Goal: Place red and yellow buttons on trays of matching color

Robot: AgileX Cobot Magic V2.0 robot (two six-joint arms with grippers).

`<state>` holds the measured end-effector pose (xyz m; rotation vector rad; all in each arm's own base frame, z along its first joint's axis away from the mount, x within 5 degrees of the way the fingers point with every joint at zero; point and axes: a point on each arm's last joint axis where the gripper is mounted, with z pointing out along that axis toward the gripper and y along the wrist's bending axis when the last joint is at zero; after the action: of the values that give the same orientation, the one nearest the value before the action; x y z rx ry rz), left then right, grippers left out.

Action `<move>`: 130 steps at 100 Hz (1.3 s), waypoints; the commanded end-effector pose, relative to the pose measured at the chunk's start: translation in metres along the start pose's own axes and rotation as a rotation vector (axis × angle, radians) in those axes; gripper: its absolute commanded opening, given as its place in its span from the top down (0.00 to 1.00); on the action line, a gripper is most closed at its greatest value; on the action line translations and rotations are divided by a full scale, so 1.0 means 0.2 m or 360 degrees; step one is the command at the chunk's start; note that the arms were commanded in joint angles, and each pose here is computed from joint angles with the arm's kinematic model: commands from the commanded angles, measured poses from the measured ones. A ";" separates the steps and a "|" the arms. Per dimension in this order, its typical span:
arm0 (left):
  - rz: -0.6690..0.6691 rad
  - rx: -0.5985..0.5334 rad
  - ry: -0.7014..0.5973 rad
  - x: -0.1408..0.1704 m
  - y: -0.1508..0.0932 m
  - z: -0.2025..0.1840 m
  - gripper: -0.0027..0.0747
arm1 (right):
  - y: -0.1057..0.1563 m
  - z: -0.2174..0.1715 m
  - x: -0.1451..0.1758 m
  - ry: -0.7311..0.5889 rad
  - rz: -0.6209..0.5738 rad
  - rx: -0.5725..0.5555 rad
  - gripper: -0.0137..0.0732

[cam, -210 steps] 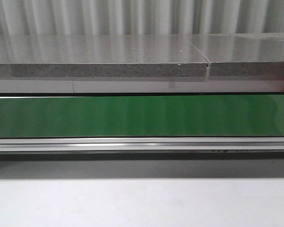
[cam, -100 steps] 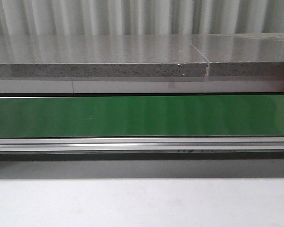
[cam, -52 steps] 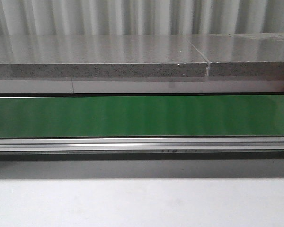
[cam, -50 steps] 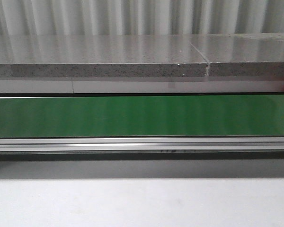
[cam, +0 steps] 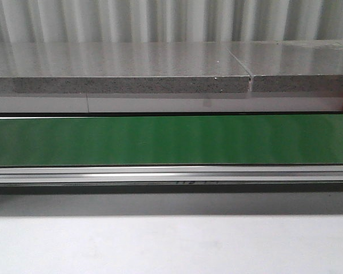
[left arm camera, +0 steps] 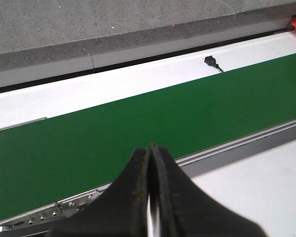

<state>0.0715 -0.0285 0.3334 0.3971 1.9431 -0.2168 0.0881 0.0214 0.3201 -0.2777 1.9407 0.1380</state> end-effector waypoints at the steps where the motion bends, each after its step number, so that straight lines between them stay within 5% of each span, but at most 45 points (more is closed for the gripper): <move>1: -0.0021 -0.0006 -0.0154 -0.08 0.01 0.00 0.99 | -0.01 -0.02 -0.06 -0.0141 -0.0006 0.0026 0.91; 30: -0.0211 -0.0077 0.0056 -0.20 0.08 0.20 0.99 | -0.01 -0.02 -0.06 -0.0141 -0.0006 0.0026 0.91; 56: -0.0401 -0.0345 0.0220 -0.29 0.29 0.36 0.98 | -0.01 -0.02 -0.06 -0.0141 -0.0006 0.0026 0.91; 65: -0.0482 -0.0446 0.0309 -0.29 0.38 0.40 0.86 | -0.01 -0.02 -0.06 -0.0141 -0.0006 0.0026 0.91; 89: -0.0682 -0.0675 0.0452 -0.26 0.63 0.45 0.24 | -0.01 -0.02 -0.06 -0.0141 -0.0006 0.0026 0.91; 130: -0.0999 -0.0741 0.0956 -0.16 1.07 0.63 0.21 | -0.01 -0.02 -0.06 -0.0141 -0.0006 0.0026 0.91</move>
<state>0.2566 0.1113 0.3106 -0.5142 2.6060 -0.0378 0.0873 0.0214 0.3195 -0.2786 1.9423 0.1384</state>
